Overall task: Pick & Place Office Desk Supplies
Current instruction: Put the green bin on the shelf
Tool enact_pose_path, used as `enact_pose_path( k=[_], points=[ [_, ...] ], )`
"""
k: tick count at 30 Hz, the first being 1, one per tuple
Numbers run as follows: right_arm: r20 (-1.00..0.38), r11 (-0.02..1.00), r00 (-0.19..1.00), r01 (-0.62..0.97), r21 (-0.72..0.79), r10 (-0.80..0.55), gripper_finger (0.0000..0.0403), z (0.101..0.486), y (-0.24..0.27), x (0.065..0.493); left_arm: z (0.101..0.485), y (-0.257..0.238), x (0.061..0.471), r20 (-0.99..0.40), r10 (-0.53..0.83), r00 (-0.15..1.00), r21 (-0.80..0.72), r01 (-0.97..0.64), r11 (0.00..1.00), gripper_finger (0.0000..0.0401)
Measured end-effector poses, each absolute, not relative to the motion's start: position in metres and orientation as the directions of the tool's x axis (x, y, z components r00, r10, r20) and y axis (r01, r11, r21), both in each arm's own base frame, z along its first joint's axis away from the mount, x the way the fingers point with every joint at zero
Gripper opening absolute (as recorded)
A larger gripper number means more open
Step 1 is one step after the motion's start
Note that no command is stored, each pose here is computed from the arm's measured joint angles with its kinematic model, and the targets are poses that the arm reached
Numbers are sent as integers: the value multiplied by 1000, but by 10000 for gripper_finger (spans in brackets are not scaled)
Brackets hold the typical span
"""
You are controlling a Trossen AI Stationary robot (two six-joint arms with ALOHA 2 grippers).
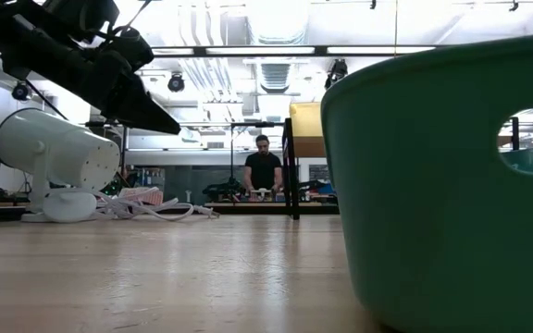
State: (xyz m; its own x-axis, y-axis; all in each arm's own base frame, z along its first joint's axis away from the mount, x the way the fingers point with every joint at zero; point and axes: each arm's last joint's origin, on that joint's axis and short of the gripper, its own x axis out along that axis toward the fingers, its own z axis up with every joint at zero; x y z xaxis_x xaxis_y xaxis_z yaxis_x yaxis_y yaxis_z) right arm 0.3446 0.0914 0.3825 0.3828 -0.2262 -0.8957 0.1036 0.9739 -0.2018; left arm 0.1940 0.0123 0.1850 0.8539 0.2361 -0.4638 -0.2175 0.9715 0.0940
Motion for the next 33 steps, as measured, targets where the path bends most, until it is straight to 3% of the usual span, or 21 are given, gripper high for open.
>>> enact_pose_path(
  k=[7, 17, 23, 33],
  points=[
    [-797, 959, 540, 80, -271, -271, 140, 357, 128, 360, 185, 12, 194, -463, 236, 854, 94, -218, 972, 190],
    [-638, 951, 739, 15, -309, -219, 153, 328, 125, 399, 185, 12, 194, -464, 236, 854, 94, -218, 972, 190],
    [-554, 976, 829, -46, -214, -82, 144, 311, 108, 419, 185, 12, 194, -464, 236, 854, 94, -217, 972, 190],
    [-518, 977, 853, -51, -206, -64, 147, 276, 97, 416, 185, 12, 194, -464, 236, 854, 94, -217, 972, 190]
  ],
)
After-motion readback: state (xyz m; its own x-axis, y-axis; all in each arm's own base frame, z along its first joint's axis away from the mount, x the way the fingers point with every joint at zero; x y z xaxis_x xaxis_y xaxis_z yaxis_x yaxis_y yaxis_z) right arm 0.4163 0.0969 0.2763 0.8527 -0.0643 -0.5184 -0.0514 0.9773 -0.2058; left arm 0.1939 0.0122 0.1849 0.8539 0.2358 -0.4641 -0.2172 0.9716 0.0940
